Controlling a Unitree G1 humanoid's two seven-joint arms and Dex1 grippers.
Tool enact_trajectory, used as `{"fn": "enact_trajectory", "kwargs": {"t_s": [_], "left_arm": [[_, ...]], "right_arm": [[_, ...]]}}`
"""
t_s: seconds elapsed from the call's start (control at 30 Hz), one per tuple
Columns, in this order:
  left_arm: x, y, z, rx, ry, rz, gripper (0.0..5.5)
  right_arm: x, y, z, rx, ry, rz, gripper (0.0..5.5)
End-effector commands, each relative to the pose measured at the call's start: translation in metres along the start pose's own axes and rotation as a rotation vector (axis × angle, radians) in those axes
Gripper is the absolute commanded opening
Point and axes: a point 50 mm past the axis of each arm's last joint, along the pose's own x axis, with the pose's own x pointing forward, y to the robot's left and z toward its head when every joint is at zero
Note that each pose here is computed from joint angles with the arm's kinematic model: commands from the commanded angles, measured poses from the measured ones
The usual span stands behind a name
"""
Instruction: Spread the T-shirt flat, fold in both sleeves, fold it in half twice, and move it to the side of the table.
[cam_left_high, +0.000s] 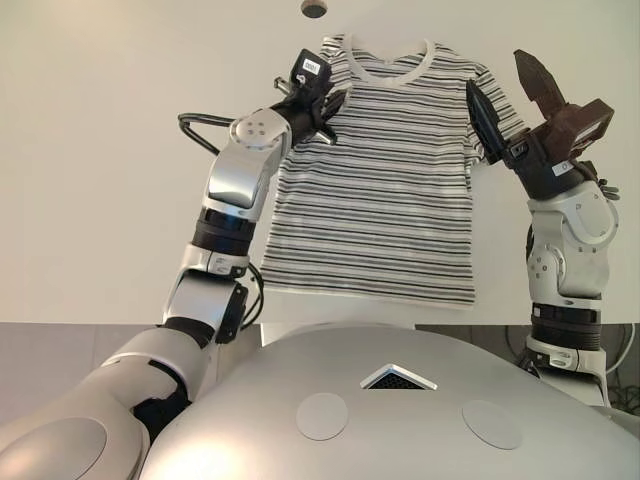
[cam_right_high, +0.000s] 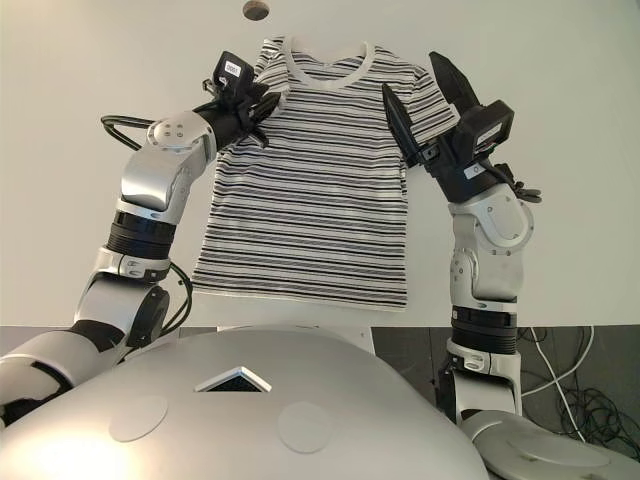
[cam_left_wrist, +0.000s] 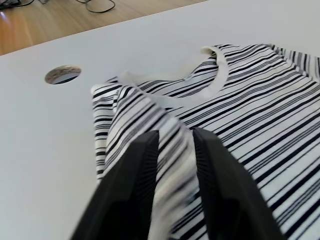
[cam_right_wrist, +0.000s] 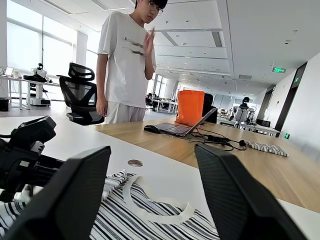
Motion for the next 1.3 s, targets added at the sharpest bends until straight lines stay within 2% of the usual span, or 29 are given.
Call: {"fn": "enact_trajectory", "kwargs": {"t_s": [0.03, 0.13, 0.27, 0.33, 0.47, 0.63, 0.9, 1.23, 1.3], "left_arm": [[0.002, -0.006, 0.010, -0.049, -0.022, -0.047, 1.92], [-0.001, -0.021, 0.016, -0.158, -0.053, -0.180, 2.37], [-0.024, -0.024, 0.034, -0.148, -0.191, -0.290, 2.43], [-0.041, -0.003, 0.051, -0.015, -0.346, -0.172, 2.43], [-0.074, 0.043, 0.067, 0.143, -0.544, 0.127, 2.43], [-0.098, 0.051, 0.063, 0.236, -0.656, 0.255, 2.43], [-0.113, 0.038, 0.054, 0.325, -0.726, 0.313, 2.43], [-0.111, 0.038, 0.048, 0.302, -0.706, 0.316, 2.43], [-0.111, 0.039, 0.048, 0.304, -0.702, 0.318, 2.47]], "right_arm": [[-0.001, -0.005, -0.005, -0.002, 0.023, -0.040, 3.11], [-0.005, -0.015, -0.013, 0.006, 0.064, -0.111, 3.11], [-0.021, -0.052, -0.028, 0.035, 0.173, -0.371, 3.11], [-0.033, -0.065, -0.033, 0.084, 0.225, -0.472, 3.11], [-0.054, -0.077, -0.054, 0.217, 0.473, -0.588, 3.11], [-0.047, -0.076, -0.072, 0.228, 0.668, -0.523, 3.11], [-0.022, -0.084, -0.091, 0.308, 0.732, -0.481, 3.11], [-0.012, -0.078, -0.094, 0.440, 0.677, -0.430, 3.11], [-0.011, -0.076, -0.093, 0.435, 0.673, -0.417, 2.85]]}}
